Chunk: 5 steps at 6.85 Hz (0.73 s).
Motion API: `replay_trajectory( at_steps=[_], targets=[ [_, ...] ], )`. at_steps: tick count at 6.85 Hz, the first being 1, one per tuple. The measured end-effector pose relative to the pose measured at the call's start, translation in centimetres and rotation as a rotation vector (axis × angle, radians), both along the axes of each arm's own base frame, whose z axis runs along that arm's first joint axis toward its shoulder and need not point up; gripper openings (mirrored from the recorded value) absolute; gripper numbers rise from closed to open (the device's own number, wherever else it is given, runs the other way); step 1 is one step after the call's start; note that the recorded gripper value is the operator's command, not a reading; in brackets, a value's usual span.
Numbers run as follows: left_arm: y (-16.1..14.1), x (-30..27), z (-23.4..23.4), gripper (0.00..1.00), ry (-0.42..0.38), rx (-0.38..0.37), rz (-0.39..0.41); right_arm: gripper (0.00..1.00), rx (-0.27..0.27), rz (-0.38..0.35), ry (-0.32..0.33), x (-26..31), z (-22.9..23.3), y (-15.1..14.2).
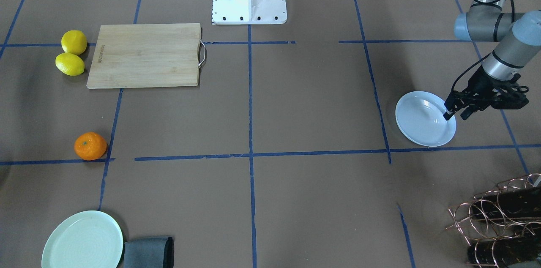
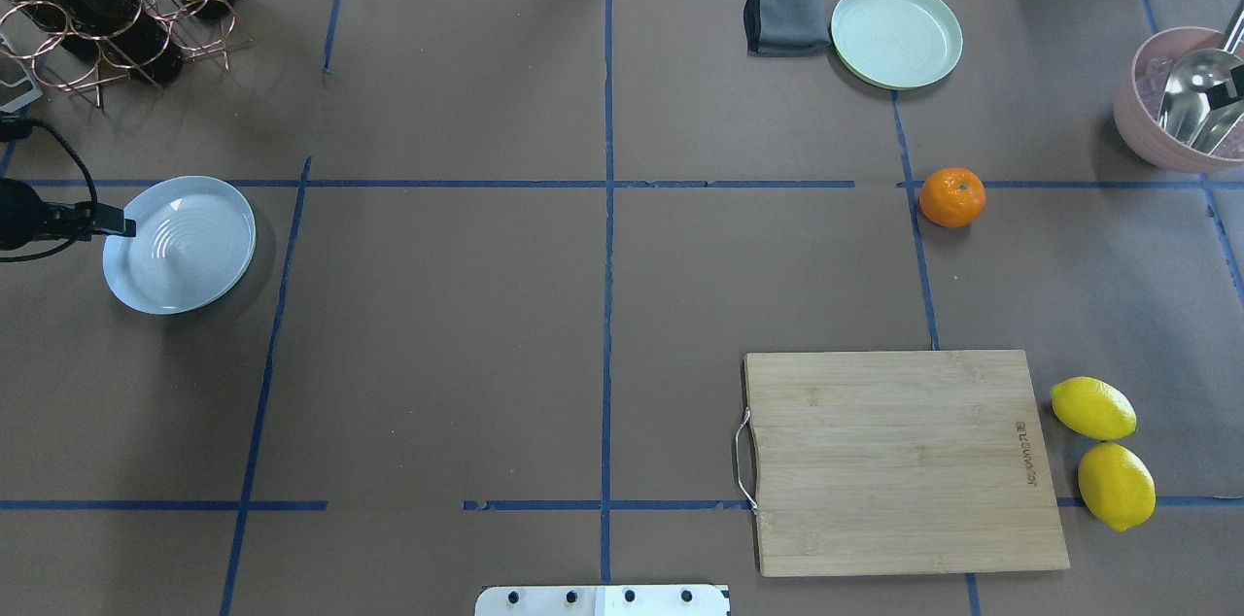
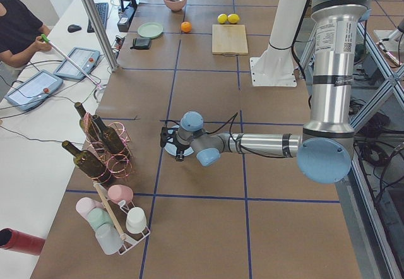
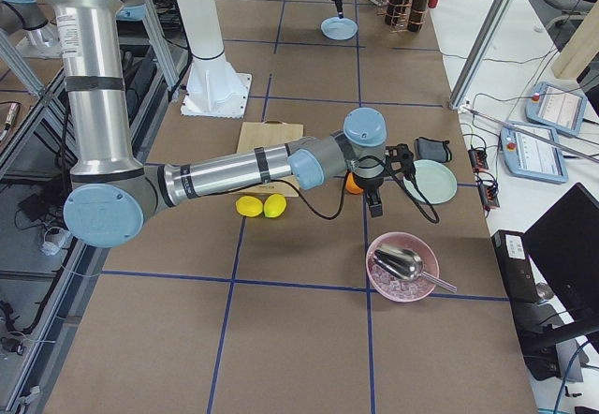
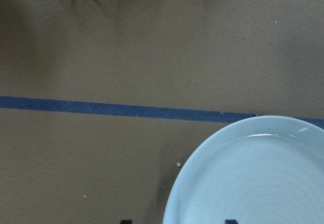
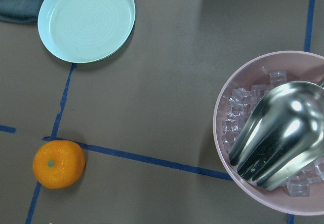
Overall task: Pick orange to plate
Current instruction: 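Reach the left gripper down to the rim of the white plate, then close the left gripper on the white plate's rim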
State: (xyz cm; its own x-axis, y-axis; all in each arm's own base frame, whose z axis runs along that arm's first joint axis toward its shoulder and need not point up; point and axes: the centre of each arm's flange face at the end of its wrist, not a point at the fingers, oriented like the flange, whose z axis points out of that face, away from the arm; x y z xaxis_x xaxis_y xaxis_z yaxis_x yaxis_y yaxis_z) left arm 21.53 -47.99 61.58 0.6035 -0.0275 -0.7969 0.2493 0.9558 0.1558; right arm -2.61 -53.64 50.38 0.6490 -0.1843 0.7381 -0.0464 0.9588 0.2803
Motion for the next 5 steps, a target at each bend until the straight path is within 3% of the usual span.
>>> replay_trajectory(
  at_steps=[5],
  targets=[
    [0.27, 0.94, -0.12, 0.63, 0.000, 0.005, 0.019, 1.00, 0.002, -0.005, -0.007, -0.04, -0.13, 0.09]
  ],
)
